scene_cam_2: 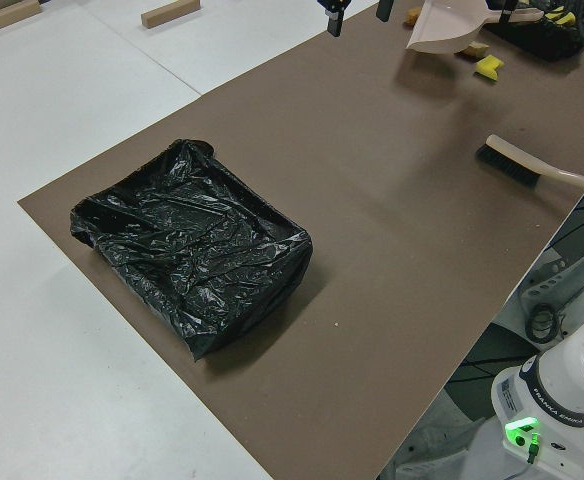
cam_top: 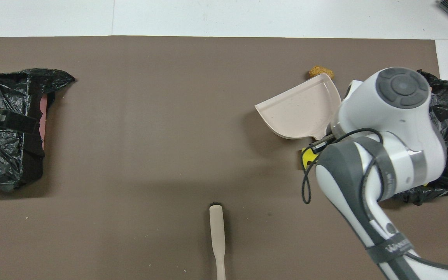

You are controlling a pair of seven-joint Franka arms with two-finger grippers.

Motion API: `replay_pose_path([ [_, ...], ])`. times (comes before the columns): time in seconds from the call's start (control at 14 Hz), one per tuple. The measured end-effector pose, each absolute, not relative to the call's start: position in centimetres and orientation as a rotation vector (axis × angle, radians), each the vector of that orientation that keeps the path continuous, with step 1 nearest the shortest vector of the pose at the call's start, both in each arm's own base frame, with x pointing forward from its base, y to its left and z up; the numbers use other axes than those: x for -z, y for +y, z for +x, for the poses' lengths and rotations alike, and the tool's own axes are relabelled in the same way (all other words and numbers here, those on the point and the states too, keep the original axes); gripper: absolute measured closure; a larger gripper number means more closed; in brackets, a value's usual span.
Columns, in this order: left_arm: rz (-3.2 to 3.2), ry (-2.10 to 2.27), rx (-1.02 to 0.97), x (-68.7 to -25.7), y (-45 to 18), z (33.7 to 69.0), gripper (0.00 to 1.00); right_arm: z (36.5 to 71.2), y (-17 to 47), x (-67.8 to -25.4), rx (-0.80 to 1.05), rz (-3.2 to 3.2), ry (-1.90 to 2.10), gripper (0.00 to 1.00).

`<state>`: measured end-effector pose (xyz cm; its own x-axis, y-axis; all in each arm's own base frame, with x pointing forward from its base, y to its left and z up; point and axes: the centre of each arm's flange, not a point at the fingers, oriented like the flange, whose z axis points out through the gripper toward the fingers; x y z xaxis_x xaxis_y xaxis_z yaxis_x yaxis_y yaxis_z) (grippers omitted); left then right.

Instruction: Sweep and dump trash in bin

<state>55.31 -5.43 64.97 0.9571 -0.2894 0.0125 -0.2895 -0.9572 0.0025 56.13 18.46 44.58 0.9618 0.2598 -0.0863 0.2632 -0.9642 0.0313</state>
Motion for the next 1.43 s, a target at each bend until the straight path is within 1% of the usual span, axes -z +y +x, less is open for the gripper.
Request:
replay_pose_path([
  [0.14,3.103,-0.459,-0.015,-65.0,-5.4,55.3,0.00,55.6,23.9,-43.8,0.061,3.111,0.252,0.68],
  [0.29,3.105,-0.451,-0.014,-64.9,-5.2,55.3,0.00,55.1,29.0,-42.8,0.039,3.171,0.152,0.68],
  [0.5,3.106,-0.444,-0.014,-64.9,-4.9,55.3,0.00,54.0,35.6,-39.2,0.042,3.198,0.054,0.68],
  [0.64,3.106,-0.444,-0.013,-64.9,-4.9,55.3,0.00,54.2,38.1,-35.8,0.045,3.208,0.014,0.68],
  [0.72,3.106,-0.442,-0.013,-64.9,-4.9,55.3,0.00,54.6,38.5,-34.8,0.040,3.215,-0.003,0.68],
  [0.79,3.106,-0.439,-0.011,-64.9,-4.8,55.3,0.00,55.1,38.4,-34.8,0.035,3.218,-0.014,0.68],
  [0.86,3.107,-0.437,-0.010,-64.9,-4.7,55.3,0.00,55.4,38.2,-35.2,0.023,3.222,-0.020,0.63],
  [1.0,3.107,-0.438,-0.009,-65.0,-4.7,55.3,0.00,55.8,38.3,-36.0,0.000,3.230,-0.023,0.42],
  [1.07,3.106,-0.442,-0.009,-65.0,-4.8,55.2,0.00,55.9,38.3,-36.6,-0.012,3.234,-0.025,0.30],
  [1.15,3.105,-0.444,-0.008,-65.0,-5.1,55.2,0.00,55.8,38.1,-37.6,-0.018,3.235,-0.025,0.17],
  [1.22,3.104,-0.443,-0.006,-64.9,-5.6,55.1,0.00,55.5,37.9,-39.0,-0.009,3.228,-0.022,0.07],
  [1.29,3.103,-0.448,-0.007,-64.8,-6.4,55.0,0.00,54.9,37.6,-40.7,0.007,3.218,-0.017,0.00],
  [1.43,3.101,-0.445,-0.020,-63.9,-9.8,54.8,0.00,53.3,36.8,-44.1,0.064,3.192,-0.008,0.00],
])
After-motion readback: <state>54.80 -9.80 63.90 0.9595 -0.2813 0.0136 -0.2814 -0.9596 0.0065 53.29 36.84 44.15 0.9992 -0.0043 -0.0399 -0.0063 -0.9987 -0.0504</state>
